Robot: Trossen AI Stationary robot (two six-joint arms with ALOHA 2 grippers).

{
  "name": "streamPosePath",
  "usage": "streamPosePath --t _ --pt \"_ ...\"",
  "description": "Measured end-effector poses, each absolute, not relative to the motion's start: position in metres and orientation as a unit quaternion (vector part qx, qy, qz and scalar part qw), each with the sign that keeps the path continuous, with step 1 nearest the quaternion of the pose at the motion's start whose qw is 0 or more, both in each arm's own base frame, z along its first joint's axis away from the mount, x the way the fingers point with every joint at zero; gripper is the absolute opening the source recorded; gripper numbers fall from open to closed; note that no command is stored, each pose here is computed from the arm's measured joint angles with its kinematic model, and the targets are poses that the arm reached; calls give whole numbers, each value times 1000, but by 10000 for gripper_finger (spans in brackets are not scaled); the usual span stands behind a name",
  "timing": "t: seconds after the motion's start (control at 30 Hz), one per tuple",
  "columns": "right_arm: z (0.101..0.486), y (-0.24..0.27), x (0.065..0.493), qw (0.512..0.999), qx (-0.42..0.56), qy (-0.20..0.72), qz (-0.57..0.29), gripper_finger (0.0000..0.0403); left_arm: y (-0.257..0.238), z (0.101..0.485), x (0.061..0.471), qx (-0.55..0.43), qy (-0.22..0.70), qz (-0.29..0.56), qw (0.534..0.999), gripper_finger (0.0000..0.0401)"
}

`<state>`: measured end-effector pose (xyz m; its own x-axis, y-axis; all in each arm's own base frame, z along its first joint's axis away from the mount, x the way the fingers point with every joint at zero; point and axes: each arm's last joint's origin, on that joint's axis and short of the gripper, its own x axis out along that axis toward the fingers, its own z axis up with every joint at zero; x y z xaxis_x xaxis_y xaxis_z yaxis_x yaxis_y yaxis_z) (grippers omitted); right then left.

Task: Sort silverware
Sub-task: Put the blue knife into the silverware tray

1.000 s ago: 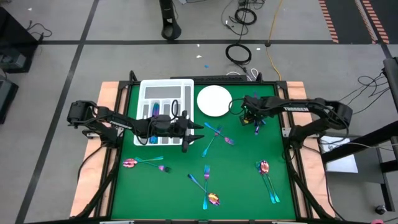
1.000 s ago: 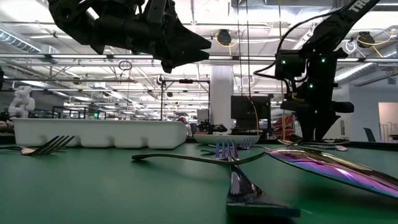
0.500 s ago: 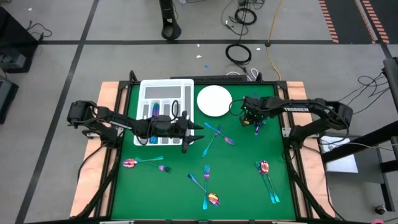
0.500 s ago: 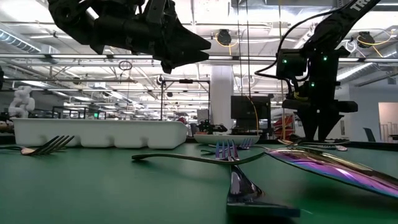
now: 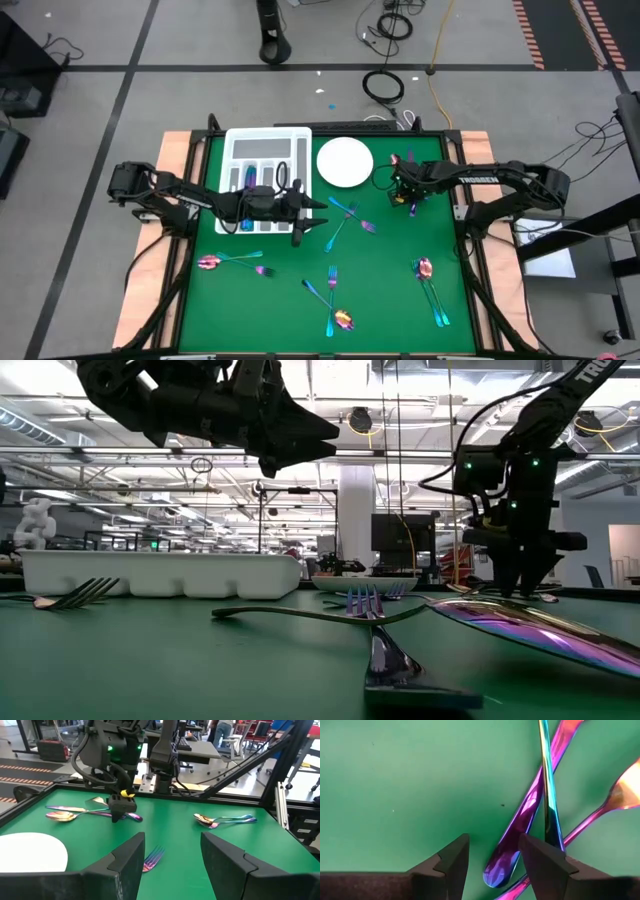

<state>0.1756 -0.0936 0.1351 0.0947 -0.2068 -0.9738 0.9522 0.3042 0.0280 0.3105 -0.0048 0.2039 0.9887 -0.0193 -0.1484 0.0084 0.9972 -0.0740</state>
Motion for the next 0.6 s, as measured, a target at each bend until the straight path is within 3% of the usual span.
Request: streamPosePath --t 0.6 --pt "135 -59 191 641 422 495 -409 171 -5 204 311 -36 75 -7 997 194"
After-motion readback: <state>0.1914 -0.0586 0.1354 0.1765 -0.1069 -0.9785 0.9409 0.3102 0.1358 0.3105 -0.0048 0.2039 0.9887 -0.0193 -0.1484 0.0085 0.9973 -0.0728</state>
